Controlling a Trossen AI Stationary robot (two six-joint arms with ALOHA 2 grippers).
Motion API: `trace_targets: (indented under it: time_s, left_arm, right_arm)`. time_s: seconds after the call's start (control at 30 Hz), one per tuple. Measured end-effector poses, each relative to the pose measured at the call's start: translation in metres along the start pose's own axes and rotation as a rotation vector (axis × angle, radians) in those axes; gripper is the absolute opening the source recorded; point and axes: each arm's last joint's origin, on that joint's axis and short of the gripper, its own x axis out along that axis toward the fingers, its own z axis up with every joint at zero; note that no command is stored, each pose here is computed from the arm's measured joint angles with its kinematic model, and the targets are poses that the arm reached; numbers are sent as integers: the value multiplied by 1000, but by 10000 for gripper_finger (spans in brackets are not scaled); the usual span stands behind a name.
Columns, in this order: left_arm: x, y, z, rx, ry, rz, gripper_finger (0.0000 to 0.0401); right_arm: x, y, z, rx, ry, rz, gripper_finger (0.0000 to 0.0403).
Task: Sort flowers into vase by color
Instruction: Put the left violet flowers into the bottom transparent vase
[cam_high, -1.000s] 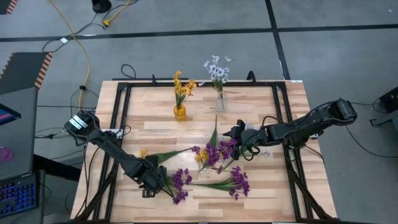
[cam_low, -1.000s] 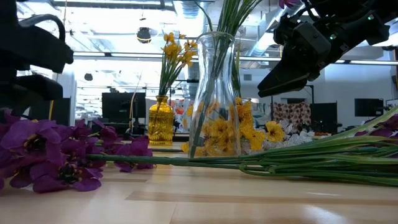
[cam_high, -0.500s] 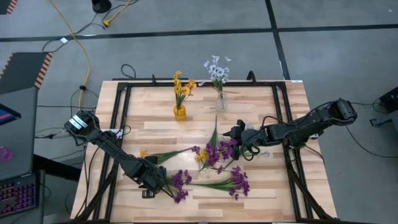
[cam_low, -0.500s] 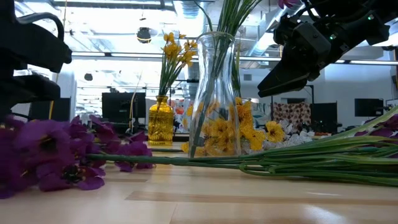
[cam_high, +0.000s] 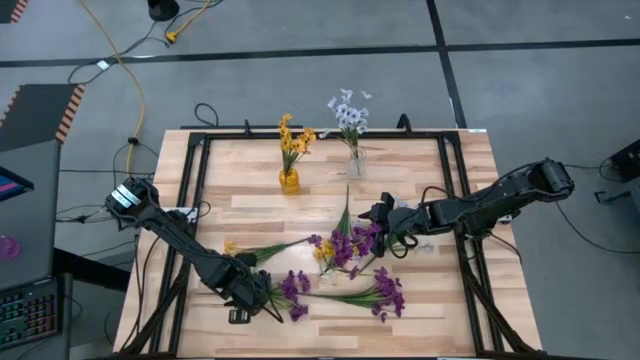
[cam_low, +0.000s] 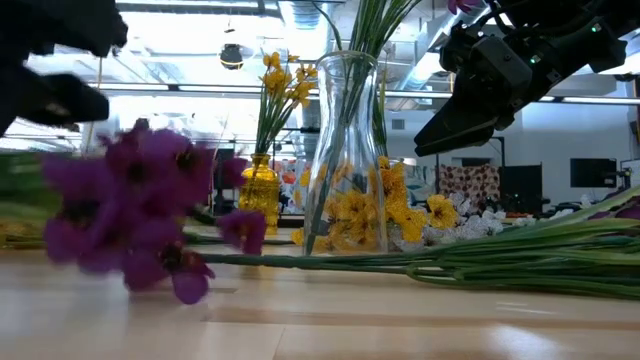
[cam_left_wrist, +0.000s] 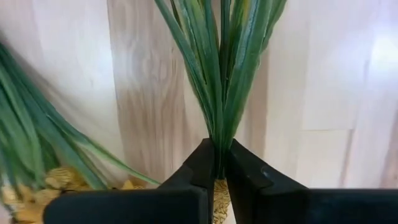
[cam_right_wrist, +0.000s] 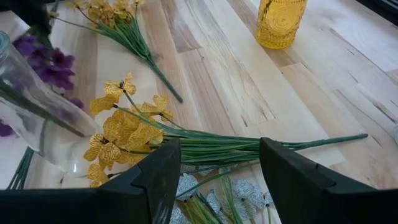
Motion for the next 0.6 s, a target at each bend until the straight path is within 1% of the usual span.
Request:
trace_targets:
  time_s: [0.13, 0.27, 0.37, 0.47, 0.6]
  left_arm:
    - [-12, -4, 6, 37, 0, 1, 14]
    - [-22, -9, 12, 69, -29, -18, 12]
    - [-27, -12, 15, 76, -44, -26, 12]
    - [-33, -12, 14, 78, -52, -27, 12]
    - [-49, -11, 12, 70, -121, -26, 12]
  right_arm:
    - [0, 0, 0, 0, 0, 0, 244]
    - [0, 0, 0, 0, 0, 0, 244]
    - [0, 0, 0, 0, 0, 0, 244]
    - [0, 0, 0, 0, 0, 1, 244]
    - [0, 0, 0, 0, 0, 1, 244]
